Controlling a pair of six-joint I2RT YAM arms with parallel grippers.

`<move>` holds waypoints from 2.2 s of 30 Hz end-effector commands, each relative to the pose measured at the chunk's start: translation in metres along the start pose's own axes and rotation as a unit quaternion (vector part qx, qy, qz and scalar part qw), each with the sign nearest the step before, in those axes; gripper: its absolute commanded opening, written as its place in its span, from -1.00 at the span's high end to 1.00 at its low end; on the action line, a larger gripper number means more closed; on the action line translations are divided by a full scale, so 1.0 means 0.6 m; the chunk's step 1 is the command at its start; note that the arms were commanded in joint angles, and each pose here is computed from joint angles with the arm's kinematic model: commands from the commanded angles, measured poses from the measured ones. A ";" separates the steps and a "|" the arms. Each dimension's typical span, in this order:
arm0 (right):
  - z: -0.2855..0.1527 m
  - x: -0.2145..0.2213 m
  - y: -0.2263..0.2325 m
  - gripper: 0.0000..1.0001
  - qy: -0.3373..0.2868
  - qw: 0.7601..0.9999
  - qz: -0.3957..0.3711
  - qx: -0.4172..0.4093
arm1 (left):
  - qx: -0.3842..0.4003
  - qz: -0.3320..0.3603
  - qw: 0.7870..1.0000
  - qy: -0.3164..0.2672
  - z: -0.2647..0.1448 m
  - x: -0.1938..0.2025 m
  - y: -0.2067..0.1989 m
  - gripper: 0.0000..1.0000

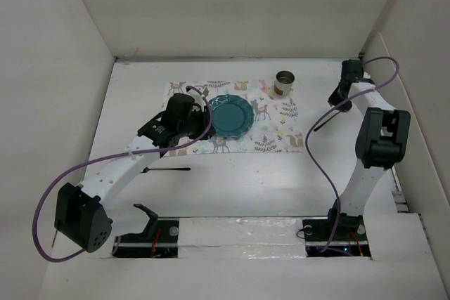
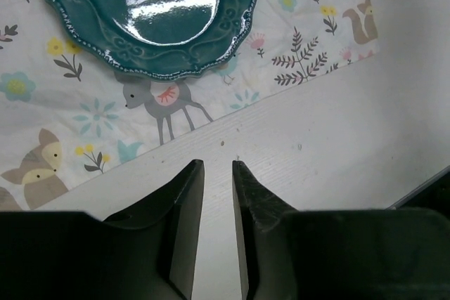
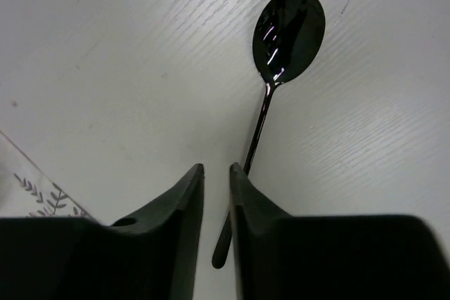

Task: Set the dinner table for one person

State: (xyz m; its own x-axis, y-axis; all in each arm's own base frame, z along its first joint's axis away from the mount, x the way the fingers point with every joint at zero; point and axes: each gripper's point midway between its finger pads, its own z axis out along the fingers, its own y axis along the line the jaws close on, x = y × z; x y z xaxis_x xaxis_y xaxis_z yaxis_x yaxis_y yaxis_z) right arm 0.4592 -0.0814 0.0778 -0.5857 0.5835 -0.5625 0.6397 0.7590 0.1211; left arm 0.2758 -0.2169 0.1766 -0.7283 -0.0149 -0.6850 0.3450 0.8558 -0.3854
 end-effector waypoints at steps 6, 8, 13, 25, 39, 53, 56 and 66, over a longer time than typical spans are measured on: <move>0.031 0.011 -0.023 0.25 0.020 0.999 -0.002 0.028 | 0.013 0.009 1.000 -0.017 -0.002 -0.021 -0.015 0.49; 0.035 0.018 -0.030 0.25 0.025 0.999 0.000 0.037 | 0.014 0.009 1.000 -0.015 0.000 -0.021 -0.015 0.49; 0.045 0.026 -0.047 0.27 0.037 0.998 0.015 0.048 | 0.013 0.008 1.000 -0.014 0.002 -0.021 -0.015 0.49; 0.061 0.028 -0.049 0.29 0.077 0.996 0.006 0.041 | 0.008 0.005 1.000 -0.022 0.006 -0.030 -0.014 0.49; 0.048 0.038 -0.056 1.00 0.100 0.993 -0.012 0.059 | 0.009 0.002 0.999 -0.030 0.016 -0.018 -0.006 0.49; -0.235 0.064 0.163 1.00 -0.034 0.969 -0.189 -0.156 | 0.065 -0.040 0.995 -0.062 0.000 -0.109 -0.055 0.48; -0.264 0.127 0.205 1.00 -0.005 0.947 -0.238 -0.215 | 0.037 -0.060 0.995 -0.075 -0.005 -0.112 -0.040 0.20; -0.215 0.220 0.325 1.00 0.069 0.917 -0.302 -0.251 | 0.033 -0.112 0.990 -0.081 -0.022 -0.106 -0.040 0.05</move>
State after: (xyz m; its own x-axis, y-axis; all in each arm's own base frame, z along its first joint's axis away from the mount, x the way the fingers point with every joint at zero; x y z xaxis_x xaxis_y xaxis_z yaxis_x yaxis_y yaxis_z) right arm 0.4266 0.1702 0.1247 -0.8471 0.0203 -0.5310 -0.0810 0.9827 0.1668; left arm 0.3094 -0.2327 0.2185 -0.7132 -0.2396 -0.6587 0.2308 0.8071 -0.5435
